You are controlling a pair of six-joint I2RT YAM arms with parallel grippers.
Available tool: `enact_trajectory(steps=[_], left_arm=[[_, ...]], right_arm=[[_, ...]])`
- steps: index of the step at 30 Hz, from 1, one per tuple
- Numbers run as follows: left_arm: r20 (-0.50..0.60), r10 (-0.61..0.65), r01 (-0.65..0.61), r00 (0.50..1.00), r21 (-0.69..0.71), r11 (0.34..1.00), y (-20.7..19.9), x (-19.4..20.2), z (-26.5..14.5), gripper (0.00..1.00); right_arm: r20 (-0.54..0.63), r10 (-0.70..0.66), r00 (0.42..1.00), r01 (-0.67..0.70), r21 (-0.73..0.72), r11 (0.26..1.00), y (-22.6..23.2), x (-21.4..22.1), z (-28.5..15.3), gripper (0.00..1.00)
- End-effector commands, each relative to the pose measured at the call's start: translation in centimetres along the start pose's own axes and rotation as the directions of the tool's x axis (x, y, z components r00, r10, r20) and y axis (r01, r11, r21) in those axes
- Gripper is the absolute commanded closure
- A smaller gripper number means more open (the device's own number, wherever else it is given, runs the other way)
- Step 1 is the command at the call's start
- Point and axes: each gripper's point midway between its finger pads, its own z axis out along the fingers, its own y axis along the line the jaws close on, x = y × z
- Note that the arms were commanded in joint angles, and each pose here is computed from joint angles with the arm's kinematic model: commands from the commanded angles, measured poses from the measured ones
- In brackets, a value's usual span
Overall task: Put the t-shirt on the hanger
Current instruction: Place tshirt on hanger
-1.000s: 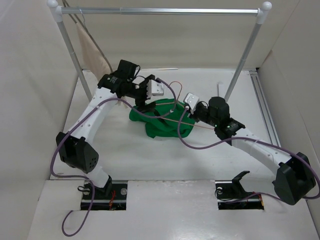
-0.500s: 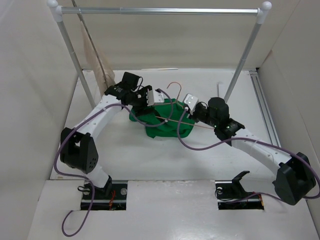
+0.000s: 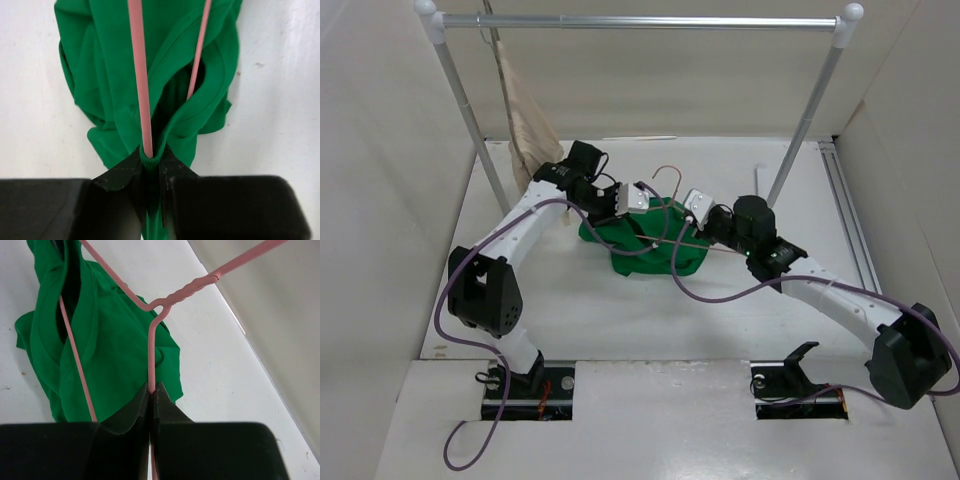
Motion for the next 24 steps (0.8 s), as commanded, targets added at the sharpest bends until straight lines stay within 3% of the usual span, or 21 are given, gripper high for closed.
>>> enact_trajectory(steps=[1,10,11,14,15,18,20,21,24], left_arm=[[0.243,0.047,-0.084,0.969,0.146,0.986,-3.8,-7.6,-0.6,0.94],[0.246,0.0,-0.038,0.969,0.154,0.987,-4.0,-7.8,-0.8,0.94],[0.252,-0.02,-0.022,0.968,0.163,0.986,-4.2,-8.0,-0.9,1.0],[0.277,-0.051,0.01,0.959,0.147,0.989,-3.5,-8.8,-0.8,1.0],[0.258,-0.092,0.059,0.962,0.134,0.989,-3.2,-8.6,-0.8,1.0],[0.274,-0.168,0.17,0.947,0.015,0.985,-0.4,-8.9,-1.3,1.0],[0.281,-0.295,0.325,0.913,-0.063,0.944,1.6,-7.8,-2.3,1.0],[0.295,-0.297,0.339,0.908,-0.103,0.935,2.0,-7.9,-2.7,1.0],[0.281,-0.365,0.416,0.888,-0.151,0.897,1.7,-6.9,-3.2,1.0]], right_arm=[[0.128,-0.032,0.991,0.03,0.02,0.999,-1.0,-4.6,1.1,1.0],[0.17,-0.046,0.984,0.04,0.038,0.998,-1.4,-6.3,1.7,1.0],[0.171,-0.046,0.984,0.04,0.038,0.998,-1.4,-6.3,1.7,1.0],[0.172,-0.047,0.984,0.041,0.039,0.998,-1.5,-6.5,1.9,1.0],[0.171,-0.031,0.985,0.021,0.059,0.998,-2.0,-6.7,1.8,0.95],[0.156,0.052,0.986,-0.072,0.127,0.989,-3.4,-7.2,0.3,0.4],[0.102,0.137,0.985,-0.159,0.262,0.952,-5.7,-6.1,-1.7,0.15],[0.123,0.218,0.968,-0.246,0.315,0.917,-6.1,-6.0,-3.8,0.15],[0.096,0.32,0.943,-0.331,0.401,0.854,-6.3,-4.3,-6.8,0.14]])
